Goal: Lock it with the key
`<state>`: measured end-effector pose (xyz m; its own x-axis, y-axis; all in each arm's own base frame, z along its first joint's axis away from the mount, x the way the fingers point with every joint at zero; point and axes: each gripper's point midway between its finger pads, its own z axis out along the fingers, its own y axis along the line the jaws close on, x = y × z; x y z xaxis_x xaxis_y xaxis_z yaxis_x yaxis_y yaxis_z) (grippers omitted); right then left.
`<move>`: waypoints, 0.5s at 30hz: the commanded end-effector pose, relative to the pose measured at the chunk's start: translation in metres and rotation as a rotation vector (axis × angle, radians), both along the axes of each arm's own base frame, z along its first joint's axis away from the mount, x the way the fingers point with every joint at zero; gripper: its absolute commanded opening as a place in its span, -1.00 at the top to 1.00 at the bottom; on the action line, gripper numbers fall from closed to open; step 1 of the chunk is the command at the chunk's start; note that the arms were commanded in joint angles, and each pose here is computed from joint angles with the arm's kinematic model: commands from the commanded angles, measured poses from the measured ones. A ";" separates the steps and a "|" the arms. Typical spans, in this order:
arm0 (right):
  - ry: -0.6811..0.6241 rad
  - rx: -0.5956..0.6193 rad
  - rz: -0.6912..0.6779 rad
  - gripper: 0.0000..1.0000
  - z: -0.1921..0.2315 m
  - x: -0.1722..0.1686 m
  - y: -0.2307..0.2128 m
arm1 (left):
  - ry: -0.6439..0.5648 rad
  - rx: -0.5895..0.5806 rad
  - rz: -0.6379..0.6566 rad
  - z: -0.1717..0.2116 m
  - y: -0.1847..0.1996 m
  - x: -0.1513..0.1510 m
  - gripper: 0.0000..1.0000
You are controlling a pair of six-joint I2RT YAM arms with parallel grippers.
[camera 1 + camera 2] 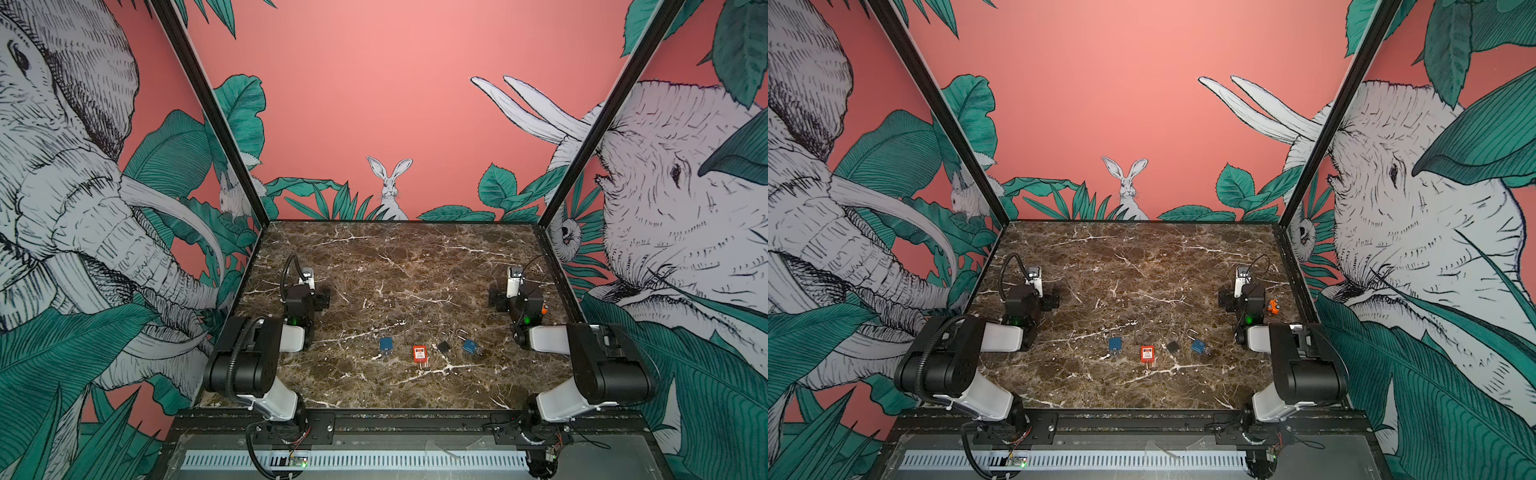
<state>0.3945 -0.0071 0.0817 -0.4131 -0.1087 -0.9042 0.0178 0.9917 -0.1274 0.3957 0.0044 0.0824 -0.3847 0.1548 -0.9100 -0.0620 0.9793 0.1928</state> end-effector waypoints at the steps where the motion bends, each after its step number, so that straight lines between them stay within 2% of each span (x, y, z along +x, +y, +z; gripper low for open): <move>1: -0.035 0.006 -0.008 -0.96 0.010 0.003 0.000 | -0.047 -0.014 0.007 0.015 0.001 0.004 -0.96; 6: -0.046 -0.010 0.025 -0.96 0.019 0.004 0.007 | -0.064 0.009 -0.005 0.025 -0.002 0.007 -0.96; 9: -0.031 -0.017 -0.012 -0.96 0.029 0.003 0.002 | 0.046 0.029 0.003 0.029 -0.003 0.011 -0.96; 12: -0.046 -0.019 -0.012 -0.96 0.038 0.003 0.002 | 0.101 0.059 -0.018 0.029 -0.005 0.013 -0.96; 15: -0.010 -0.070 -0.106 -0.96 0.053 0.000 -0.004 | 0.049 0.083 -0.029 0.046 -0.014 0.009 -0.96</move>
<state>0.3955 -0.0046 0.1188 -0.3889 -0.1258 -0.9126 0.0491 0.9864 -0.1569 0.4173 -0.0038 0.1300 -0.3843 0.1952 -0.9023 -0.0484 0.9718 0.2308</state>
